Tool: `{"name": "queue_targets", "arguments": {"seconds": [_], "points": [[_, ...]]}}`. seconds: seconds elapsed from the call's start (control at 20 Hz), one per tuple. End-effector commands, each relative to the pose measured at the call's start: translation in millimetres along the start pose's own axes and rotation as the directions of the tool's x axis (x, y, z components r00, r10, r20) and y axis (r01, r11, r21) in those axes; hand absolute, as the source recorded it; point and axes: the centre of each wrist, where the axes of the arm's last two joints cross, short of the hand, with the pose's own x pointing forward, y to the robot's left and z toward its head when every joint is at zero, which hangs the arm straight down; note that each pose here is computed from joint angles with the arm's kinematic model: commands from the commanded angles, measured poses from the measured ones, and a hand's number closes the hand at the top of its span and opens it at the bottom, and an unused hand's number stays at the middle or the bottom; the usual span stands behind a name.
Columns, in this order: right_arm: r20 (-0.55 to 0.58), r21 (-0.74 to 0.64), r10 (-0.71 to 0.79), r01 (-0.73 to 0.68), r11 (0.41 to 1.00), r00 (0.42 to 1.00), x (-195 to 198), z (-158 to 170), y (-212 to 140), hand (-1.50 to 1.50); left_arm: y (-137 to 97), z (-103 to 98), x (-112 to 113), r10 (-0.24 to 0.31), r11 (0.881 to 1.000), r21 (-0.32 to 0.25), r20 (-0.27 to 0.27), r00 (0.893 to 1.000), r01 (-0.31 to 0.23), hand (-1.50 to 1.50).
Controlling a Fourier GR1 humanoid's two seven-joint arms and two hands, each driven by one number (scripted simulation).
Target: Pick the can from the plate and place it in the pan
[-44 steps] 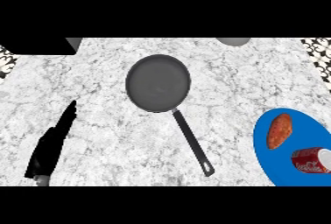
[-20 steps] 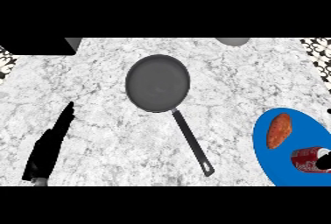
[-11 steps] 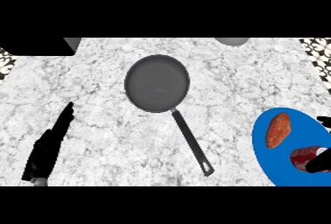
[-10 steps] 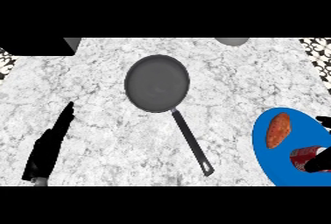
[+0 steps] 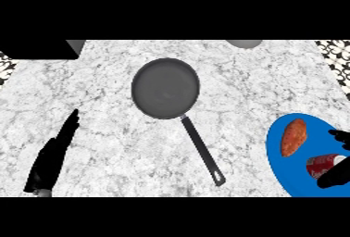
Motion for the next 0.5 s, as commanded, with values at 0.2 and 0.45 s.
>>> {"name": "queue_targets", "arguments": {"seconds": [0.2, 0.45], "points": [[-0.101, 0.015, 0.028, -0.026, 1.000, 0.994, 2, -21, 9, -1.50, -17, 1, -18, 0.004, 1.000, -0.005, -0.002, 1.000, -0.004, 0.00], [-0.082, 0.009, 0.002, -0.001, 1.000, 0.997, -10, -35, 25, -1.50, 19, -1, 11, -0.008, 1.000, 0.009, 0.002, 1.000, 0.008, 0.00]]}}
